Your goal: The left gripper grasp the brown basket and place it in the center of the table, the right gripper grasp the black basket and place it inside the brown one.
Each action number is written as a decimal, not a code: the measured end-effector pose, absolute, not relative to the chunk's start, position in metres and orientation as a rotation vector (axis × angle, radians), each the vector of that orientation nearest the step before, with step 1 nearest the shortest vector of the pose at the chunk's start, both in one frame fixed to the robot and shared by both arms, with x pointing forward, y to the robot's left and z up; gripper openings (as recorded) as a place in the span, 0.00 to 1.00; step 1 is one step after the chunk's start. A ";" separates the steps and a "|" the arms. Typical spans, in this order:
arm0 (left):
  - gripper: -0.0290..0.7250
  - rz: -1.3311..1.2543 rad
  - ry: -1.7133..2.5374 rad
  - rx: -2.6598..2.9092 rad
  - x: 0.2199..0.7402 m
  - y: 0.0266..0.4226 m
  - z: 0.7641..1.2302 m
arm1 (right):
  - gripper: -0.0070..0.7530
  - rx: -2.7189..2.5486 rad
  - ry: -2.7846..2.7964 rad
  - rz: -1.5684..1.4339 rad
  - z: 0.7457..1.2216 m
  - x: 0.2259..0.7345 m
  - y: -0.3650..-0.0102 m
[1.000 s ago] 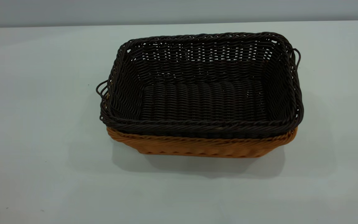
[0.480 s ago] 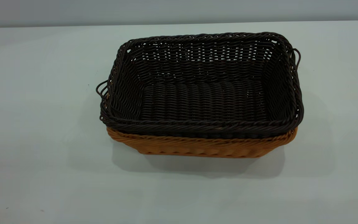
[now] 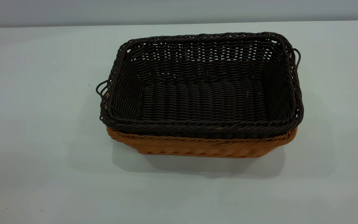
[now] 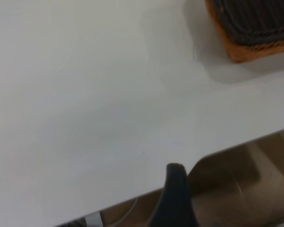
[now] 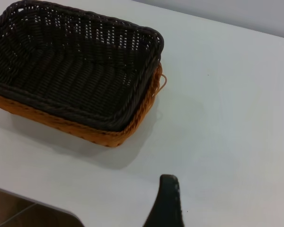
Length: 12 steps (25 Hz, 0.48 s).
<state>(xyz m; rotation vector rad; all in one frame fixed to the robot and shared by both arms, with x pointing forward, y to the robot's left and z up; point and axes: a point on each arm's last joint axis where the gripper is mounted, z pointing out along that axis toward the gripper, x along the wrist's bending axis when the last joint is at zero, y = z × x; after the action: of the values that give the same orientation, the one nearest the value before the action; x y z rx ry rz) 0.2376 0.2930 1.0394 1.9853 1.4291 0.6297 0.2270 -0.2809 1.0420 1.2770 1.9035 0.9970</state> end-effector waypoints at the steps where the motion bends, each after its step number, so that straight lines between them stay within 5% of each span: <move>1: 0.78 0.628 1.443 1.985 0.239 0.293 1.037 | 0.77 1.277 1.904 0.997 1.042 0.227 -0.281; 12: 0.78 0.654 1.587 1.873 0.241 0.299 1.036 | 0.76 1.276 1.904 1.000 1.042 0.227 -0.281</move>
<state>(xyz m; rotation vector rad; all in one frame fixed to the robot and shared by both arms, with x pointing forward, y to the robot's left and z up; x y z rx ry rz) 0.2414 0.2995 1.0358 1.8734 1.5870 0.6542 0.2270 -0.2808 1.0421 1.2758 1.9039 0.9998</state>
